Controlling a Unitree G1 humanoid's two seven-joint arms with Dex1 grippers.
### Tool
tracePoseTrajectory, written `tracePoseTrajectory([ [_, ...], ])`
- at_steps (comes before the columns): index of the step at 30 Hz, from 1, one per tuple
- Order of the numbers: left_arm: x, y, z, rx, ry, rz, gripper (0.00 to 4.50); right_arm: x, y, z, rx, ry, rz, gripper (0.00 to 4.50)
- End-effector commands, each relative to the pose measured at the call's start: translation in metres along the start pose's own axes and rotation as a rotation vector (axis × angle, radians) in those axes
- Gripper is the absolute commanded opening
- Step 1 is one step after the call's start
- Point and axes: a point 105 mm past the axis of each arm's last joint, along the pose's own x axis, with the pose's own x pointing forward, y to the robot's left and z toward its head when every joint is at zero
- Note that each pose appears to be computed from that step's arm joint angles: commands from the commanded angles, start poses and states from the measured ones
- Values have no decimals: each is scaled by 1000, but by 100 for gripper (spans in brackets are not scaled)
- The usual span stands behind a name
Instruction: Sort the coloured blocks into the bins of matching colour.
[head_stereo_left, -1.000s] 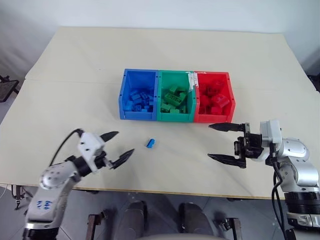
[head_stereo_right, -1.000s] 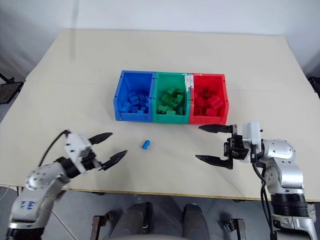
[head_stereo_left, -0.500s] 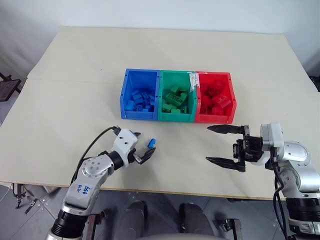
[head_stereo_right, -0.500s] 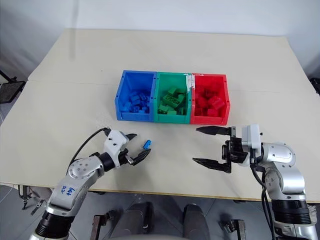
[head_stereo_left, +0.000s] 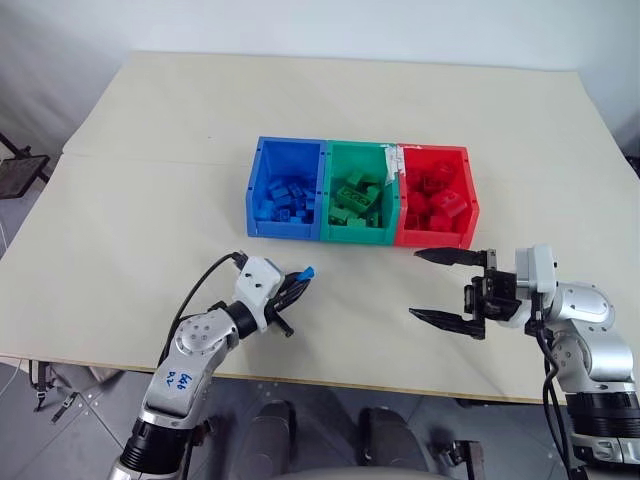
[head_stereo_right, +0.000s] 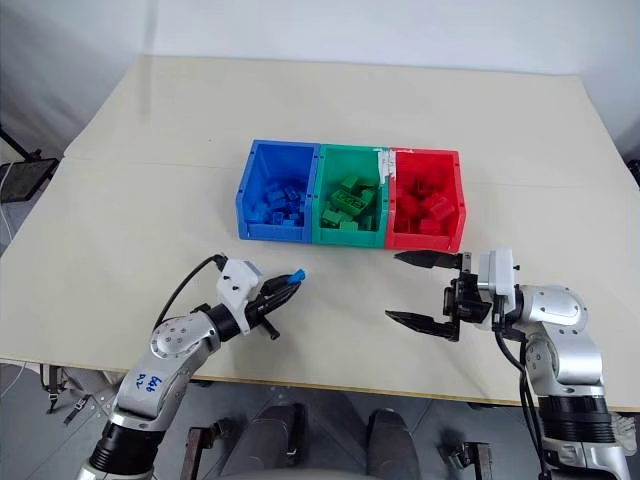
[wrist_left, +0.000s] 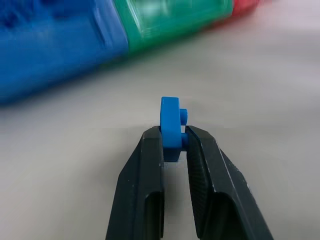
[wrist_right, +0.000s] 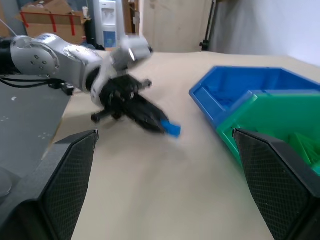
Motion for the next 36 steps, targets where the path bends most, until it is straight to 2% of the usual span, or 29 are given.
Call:
tracePoseTrajectory([
  [1,-4,24,37,104,-143,50,31,-11,-5,-1,-27,9,-49,450],
  [6,17,66,74,190,-195,110,31,-24,-10,-10,-25,34,-115,450],
  [10,40,92,86,219,-174,124,31,-24,-9,-13,-32,33,-132,450],
  [13,50,96,91,198,-171,93,31,-23,-8,-13,-36,29,-144,450],
  [19,49,91,95,214,-159,57,221,-23,-8,-13,-49,30,-155,450],
  [25,9,92,79,270,-137,74,395,-26,-14,-13,-60,29,-186,450],
  [30,-33,74,67,356,-109,-37,395,-29,-16,-14,-57,34,-183,450],
  [34,-82,72,31,322,50,-104,395,-42,-20,-10,-65,53,-204,450],
  [36,-96,76,24,301,89,-80,395,-50,-15,-14,-59,85,-185,450],
])
